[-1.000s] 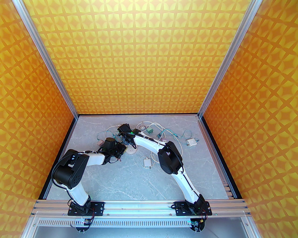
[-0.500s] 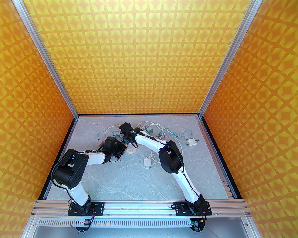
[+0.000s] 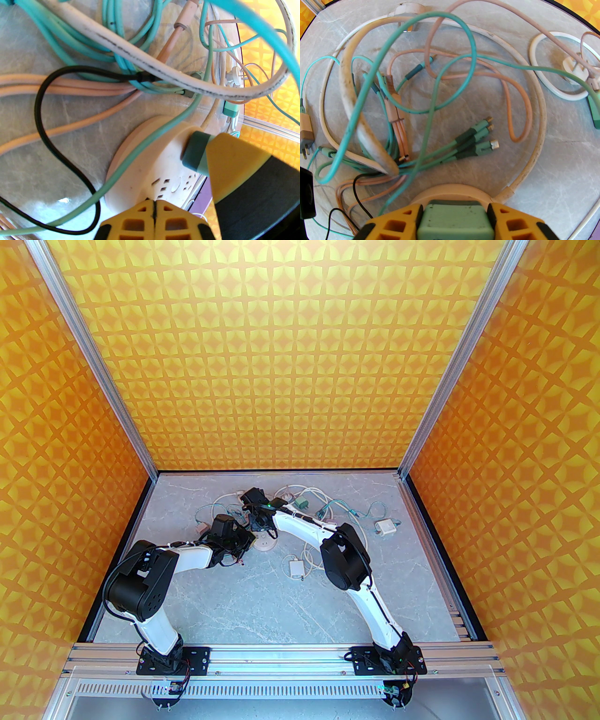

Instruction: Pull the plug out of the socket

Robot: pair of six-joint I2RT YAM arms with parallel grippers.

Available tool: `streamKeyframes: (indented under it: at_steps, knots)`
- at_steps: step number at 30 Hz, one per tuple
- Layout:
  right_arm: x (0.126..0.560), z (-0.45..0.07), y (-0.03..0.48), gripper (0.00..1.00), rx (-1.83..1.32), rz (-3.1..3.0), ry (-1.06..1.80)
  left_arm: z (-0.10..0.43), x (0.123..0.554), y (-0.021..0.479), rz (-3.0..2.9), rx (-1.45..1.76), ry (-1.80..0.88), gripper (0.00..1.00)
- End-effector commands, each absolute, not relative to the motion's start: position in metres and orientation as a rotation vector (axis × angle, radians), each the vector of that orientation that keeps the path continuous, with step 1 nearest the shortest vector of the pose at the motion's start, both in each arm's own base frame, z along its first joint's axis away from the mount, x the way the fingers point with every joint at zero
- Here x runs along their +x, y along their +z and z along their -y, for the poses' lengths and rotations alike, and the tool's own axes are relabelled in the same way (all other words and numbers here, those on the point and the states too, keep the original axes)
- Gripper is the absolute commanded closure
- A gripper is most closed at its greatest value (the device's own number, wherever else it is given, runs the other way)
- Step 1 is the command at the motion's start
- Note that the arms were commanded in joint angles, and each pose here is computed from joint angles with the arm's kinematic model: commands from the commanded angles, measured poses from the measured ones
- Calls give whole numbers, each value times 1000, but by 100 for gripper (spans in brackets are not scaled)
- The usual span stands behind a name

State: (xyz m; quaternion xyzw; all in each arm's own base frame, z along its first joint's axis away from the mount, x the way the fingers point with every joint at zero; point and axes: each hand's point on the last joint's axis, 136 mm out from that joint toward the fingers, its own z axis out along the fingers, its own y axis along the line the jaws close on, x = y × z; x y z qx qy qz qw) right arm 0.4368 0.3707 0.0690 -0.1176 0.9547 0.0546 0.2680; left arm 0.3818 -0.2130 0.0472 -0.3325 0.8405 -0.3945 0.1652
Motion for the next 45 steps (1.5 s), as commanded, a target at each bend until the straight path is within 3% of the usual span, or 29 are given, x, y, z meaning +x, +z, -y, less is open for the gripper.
streamKeyframes:
  at_steps: [1,14,25,37,45]
  knots:
    - [411,-371,86,66,-332,-2596,175,197,360,2,-2533,-1034,-936,100]
    - [447,-374,77,66,-369,-2671,180,200,359,-1,-2592,-995,-897,100]
    - [424,-363,112,67,-303,-2485,123,202,360,-3,-2603,-1004,-896,100]
    - [448,-369,89,66,-327,-2646,202,203,357,-4,-2628,-975,-881,100]
    - [422,-364,100,66,-299,-2534,168,205,360,-3,-2621,-982,-887,100]
